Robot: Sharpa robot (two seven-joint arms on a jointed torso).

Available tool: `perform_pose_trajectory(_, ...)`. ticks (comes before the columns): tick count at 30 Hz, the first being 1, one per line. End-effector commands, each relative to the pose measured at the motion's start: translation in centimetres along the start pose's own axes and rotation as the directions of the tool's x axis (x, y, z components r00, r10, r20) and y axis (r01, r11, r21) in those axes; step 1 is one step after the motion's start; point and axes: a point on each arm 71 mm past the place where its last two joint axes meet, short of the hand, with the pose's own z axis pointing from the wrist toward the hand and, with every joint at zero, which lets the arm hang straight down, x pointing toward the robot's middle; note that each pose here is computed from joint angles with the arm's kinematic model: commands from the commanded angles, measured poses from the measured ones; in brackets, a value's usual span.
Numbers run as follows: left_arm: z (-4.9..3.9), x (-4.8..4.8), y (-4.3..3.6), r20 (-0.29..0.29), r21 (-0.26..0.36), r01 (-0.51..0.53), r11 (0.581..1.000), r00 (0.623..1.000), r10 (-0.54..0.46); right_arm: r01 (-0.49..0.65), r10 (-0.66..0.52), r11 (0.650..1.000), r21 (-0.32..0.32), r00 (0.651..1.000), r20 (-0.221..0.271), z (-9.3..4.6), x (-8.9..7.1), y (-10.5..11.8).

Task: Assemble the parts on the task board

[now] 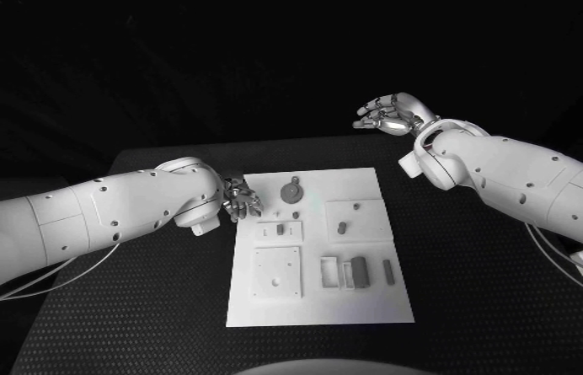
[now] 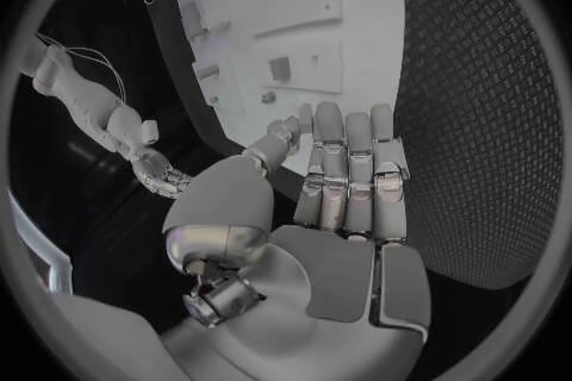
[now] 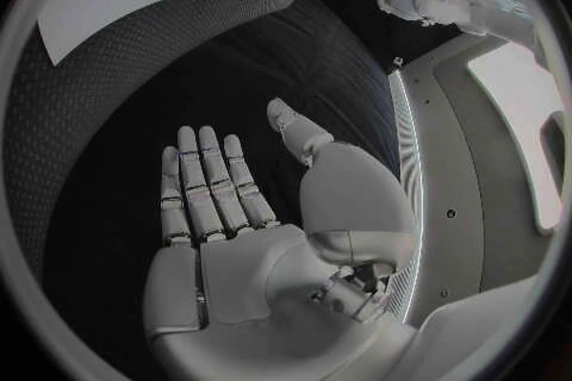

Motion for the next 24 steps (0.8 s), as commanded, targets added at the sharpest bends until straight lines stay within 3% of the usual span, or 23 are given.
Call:
perform_pose_trajectory(1, -0.43, 0.33, 0.24, 0.061, -0.021, 0.025, 0.999, 0.998, -0.024, -0.002, 0.002, 1.000, -0.009, 1.000, -0.002, 0.0, 0.0, 0.1)
perform_pose_trajectory(3, -0.56, 0.81, 0.40, 0.060, -0.025, 0.024, 0.999, 0.998, -0.022, -0.002, 0.002, 1.000, -0.009, 1.000, -0.002, 0.0, 0.0, 0.1)
perform_pose_trajectory(13, -0.64, 2.24, -0.64, 0.044, 0.003, -0.019, 1.000, 0.999, 0.019, -0.003, 0.003, 1.000, -0.011, 1.000, -0.003, 0.1, 0.1, 0.1)
perform_pose_trajectory(24, -0.49, 3.04, -1.38, 0.025, 0.017, -0.036, 0.999, 0.999, 0.036, -0.004, 0.003, 1.000, -0.011, 1.000, -0.004, 0.1, 0.1, 0.1)
